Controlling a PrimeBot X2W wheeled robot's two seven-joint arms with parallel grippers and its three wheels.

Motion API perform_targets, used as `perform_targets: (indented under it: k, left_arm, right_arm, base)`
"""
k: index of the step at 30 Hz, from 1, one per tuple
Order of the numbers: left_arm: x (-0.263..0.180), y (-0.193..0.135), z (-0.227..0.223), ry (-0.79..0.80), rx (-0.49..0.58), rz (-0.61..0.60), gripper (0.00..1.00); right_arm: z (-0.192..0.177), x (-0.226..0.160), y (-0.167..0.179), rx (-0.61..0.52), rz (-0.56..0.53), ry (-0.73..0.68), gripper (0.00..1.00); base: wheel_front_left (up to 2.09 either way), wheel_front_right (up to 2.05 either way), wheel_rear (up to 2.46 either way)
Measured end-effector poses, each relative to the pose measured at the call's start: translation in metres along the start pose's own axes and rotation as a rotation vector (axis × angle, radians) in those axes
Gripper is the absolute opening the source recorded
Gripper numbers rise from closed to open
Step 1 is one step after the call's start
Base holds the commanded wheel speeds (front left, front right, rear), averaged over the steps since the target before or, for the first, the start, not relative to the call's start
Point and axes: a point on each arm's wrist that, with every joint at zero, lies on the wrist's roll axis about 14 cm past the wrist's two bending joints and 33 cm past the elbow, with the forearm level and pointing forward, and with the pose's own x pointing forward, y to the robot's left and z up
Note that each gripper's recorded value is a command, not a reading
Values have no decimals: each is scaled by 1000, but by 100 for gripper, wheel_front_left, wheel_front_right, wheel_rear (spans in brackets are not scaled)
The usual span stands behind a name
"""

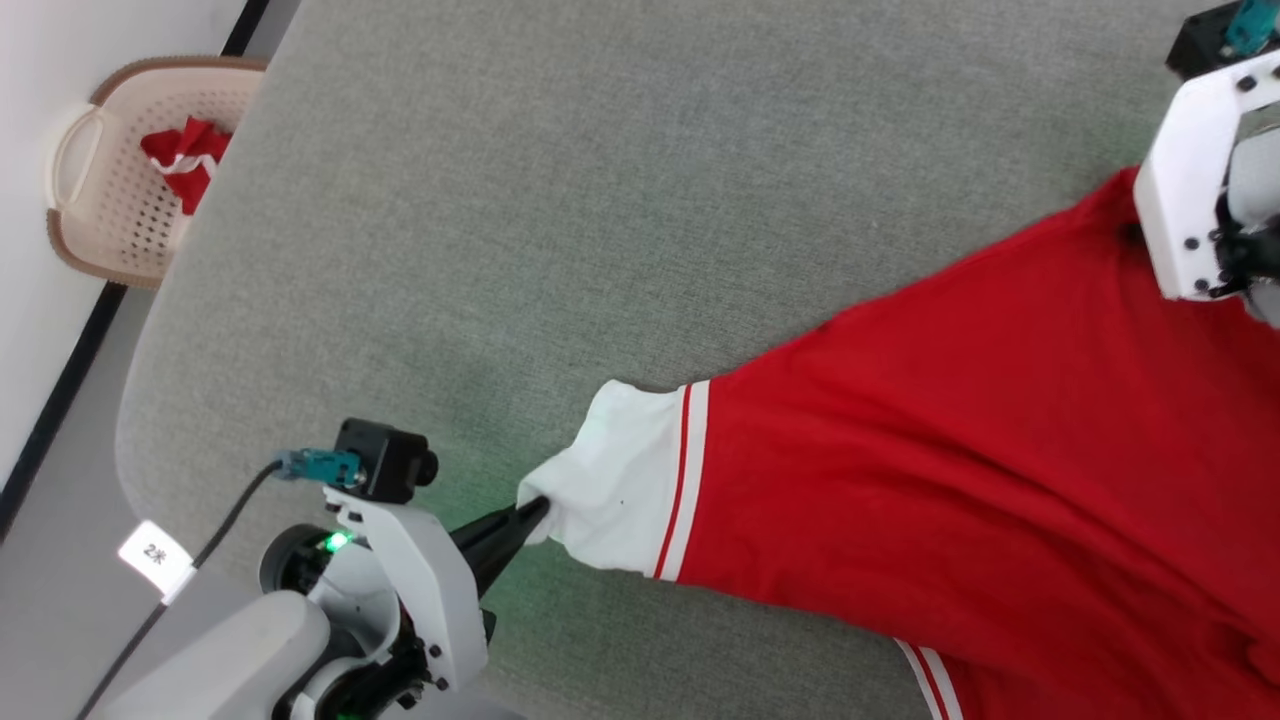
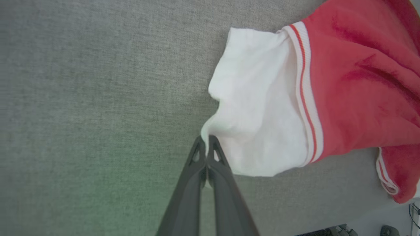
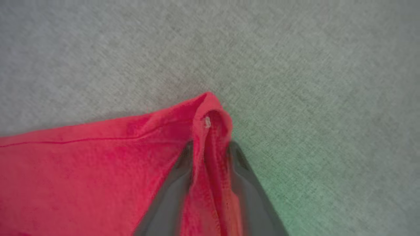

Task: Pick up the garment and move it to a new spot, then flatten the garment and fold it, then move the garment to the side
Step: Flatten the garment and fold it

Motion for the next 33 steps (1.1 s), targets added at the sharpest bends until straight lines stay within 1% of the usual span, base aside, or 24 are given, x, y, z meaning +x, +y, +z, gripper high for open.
perform_targets:
  k: [2, 6, 8, 11, 16, 21, 25, 29, 33]
  left_arm:
    - [1, 5, 1, 9, 8, 10, 0]
    - [-1, 11, 15, 5, 58, 22, 0]
    - [-2, 15, 31, -8, 99, 33, 0]
    - [-6, 17, 65, -40, 186, 46, 0]
    - [-17, 8, 136, -119, 347, 66, 0]
    - [-33, -17, 206, -231, 489, 66, 0]
    - [-49, -36, 253, -311, 580, 78, 0]
    - [-69, -59, 295, -414, 644, 82, 0]
    - [-92, -80, 332, -511, 672, 84, 0]
  right_arm:
    - [3, 1, -5, 23, -1, -8, 0]
    - [7, -5, -6, 22, -10, -43, 0]
    - [10, -12, -9, 23, -19, -78, 0]
    - [14, -30, -21, 29, -53, -133, 0]
    - [40, -81, -43, 40, -117, -301, 0]
    - [59, -137, -61, 60, -181, -470, 0]
    - [68, -185, -72, 62, -239, -583, 0]
    - [75, -235, -75, 49, -294, -693, 0]
    - [79, -281, -74, 27, -346, -784, 0]
  base:
    - [0, 0, 0]
    - [0, 0, 0]
    - [0, 0, 0]
    - [0, 0, 0]
    - [0, 0, 0]
    - [0, 0, 0]
    - [0, 0, 0]
    - [0, 0, 0]
    - [0, 0, 0]
